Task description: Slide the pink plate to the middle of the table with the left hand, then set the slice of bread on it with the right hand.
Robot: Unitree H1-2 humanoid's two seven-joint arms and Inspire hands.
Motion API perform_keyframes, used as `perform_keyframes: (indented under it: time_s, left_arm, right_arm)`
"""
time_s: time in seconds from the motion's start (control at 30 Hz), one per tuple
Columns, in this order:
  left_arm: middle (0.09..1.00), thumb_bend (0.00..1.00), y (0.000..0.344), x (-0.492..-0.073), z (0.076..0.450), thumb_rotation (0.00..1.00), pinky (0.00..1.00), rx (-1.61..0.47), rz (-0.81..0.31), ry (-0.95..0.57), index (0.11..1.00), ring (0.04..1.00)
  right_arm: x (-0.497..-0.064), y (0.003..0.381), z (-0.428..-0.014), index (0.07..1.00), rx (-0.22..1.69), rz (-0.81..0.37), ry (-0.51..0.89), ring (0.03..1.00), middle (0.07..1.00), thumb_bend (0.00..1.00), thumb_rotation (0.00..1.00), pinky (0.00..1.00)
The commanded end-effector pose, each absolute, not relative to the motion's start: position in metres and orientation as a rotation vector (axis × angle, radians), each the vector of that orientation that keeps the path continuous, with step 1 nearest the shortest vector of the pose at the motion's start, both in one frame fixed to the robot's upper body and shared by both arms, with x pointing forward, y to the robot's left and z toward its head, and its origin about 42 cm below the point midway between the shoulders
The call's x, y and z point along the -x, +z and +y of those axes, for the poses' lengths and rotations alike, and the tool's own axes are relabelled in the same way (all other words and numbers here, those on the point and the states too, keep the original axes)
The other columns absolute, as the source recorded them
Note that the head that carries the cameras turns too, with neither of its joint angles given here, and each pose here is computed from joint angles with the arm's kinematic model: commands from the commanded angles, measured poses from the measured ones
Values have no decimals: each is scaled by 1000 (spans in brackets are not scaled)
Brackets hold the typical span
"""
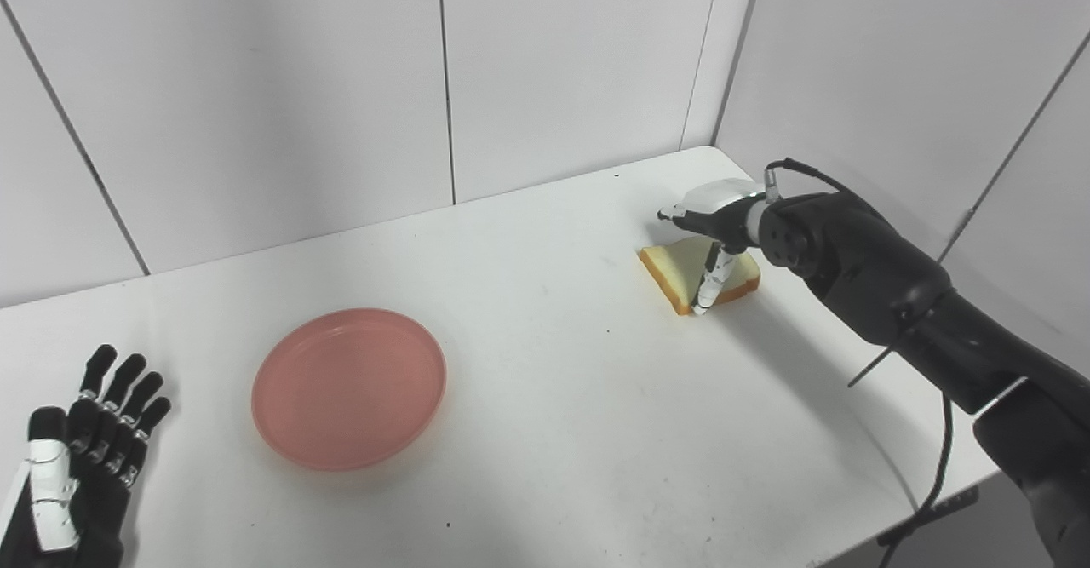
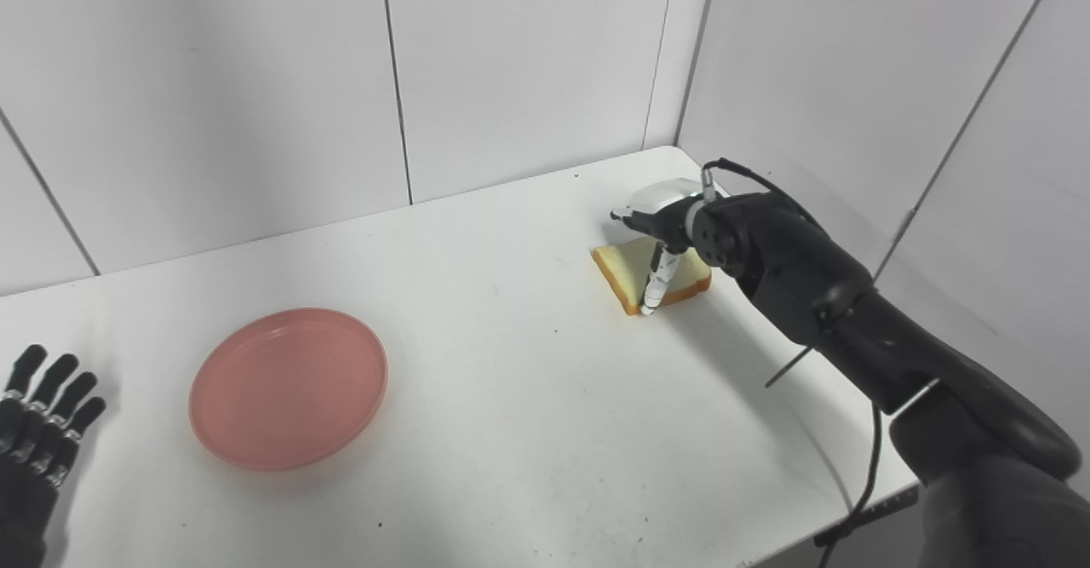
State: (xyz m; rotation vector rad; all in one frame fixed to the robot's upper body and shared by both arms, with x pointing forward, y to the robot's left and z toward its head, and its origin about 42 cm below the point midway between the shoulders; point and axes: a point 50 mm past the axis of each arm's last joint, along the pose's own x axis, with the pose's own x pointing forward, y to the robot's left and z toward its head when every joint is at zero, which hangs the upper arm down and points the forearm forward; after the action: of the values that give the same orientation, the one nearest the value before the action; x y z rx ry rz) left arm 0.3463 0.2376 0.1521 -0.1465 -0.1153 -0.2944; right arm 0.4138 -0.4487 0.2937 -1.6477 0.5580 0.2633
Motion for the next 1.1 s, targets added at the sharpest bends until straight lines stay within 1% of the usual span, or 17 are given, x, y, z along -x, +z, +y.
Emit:
perform_keyframes:
  time_s: [0.0,0.3,0.4,0.43,0.47,0.5,0.53,0.57,0.67,0.73,0.8,0.83,0.87,0.9,0.93,0.97,1.07]
  left_arm:
    - [968,802,168,-349,241,1000,945,128,-177,-303,975,958]
    - [970,801,169,-348,242,1000,950,124,-179,-309,973,959]
    - [973,804,170,-348,242,1000,952,127,-178,-309,974,961]
    - [970,806,169,-348,242,1000,946,126,-178,-307,972,957]
    - [967,807,169,-348,242,1000,942,127,-178,-305,970,953]
    - [966,807,169,-348,242,1000,940,128,-177,-303,969,952]
    - [966,803,170,-348,242,1000,938,129,-177,-301,970,951]
    - [965,800,170,-348,242,1000,938,131,-177,-301,970,951]
    - [965,797,170,-348,242,1000,943,133,-172,-299,971,952]
    - [967,797,170,-348,242,1000,947,135,-169,-301,974,956]
    - [968,798,170,-347,243,1000,949,136,-169,-302,972,958]
    - [966,799,171,-347,243,1000,945,135,-169,-302,972,955]
    - [966,799,171,-347,243,1000,942,134,-169,-300,973,955]
    - [964,799,171,-347,243,1000,938,132,-168,-299,971,953]
    - [963,801,171,-347,243,1000,935,131,-167,-298,970,952]
    - [962,801,171,-347,243,1000,933,130,-168,-297,970,951]
    - [963,798,171,-347,243,1000,936,129,-172,-301,968,953]
  right_arm:
    - [-417,324,-453,1000,1665,519,212,1000,1000,1000,343,941]
    - [-421,317,-457,1000,1649,603,236,1000,1000,1000,329,934]
    - [-423,316,-457,1000,1646,635,243,962,1000,1000,316,825]
    - [-423,317,-456,1000,1638,643,245,897,974,1000,298,744]
    - [-423,317,-455,1000,1630,645,248,862,957,1000,285,708]
    - [-423,316,-454,1000,1615,638,252,860,957,1000,283,706]
    - [-423,314,-454,1000,1600,632,255,923,983,1000,260,783]
    - [-423,312,-455,1000,1583,629,254,944,991,1000,249,812]
    - [-423,309,-453,1000,1551,600,250,945,1000,1000,217,811]
    - [-422,307,-450,960,1586,516,245,901,948,1000,171,767]
    - [-420,305,-449,865,1595,403,234,801,842,943,109,696]
    - [-420,304,-450,780,1580,356,218,737,769,867,44,672]
    - [-420,303,-451,717,1560,321,200,682,716,818,22,638]
    - [-420,302,-452,598,1547,294,182,627,617,675,11,600]
    - [-421,301,-453,540,1542,280,173,533,568,599,5,549]
    - [-422,299,-454,522,1541,276,167,463,528,551,2,473]
    - [-425,297,-456,518,1542,283,162,416,496,520,0,399]
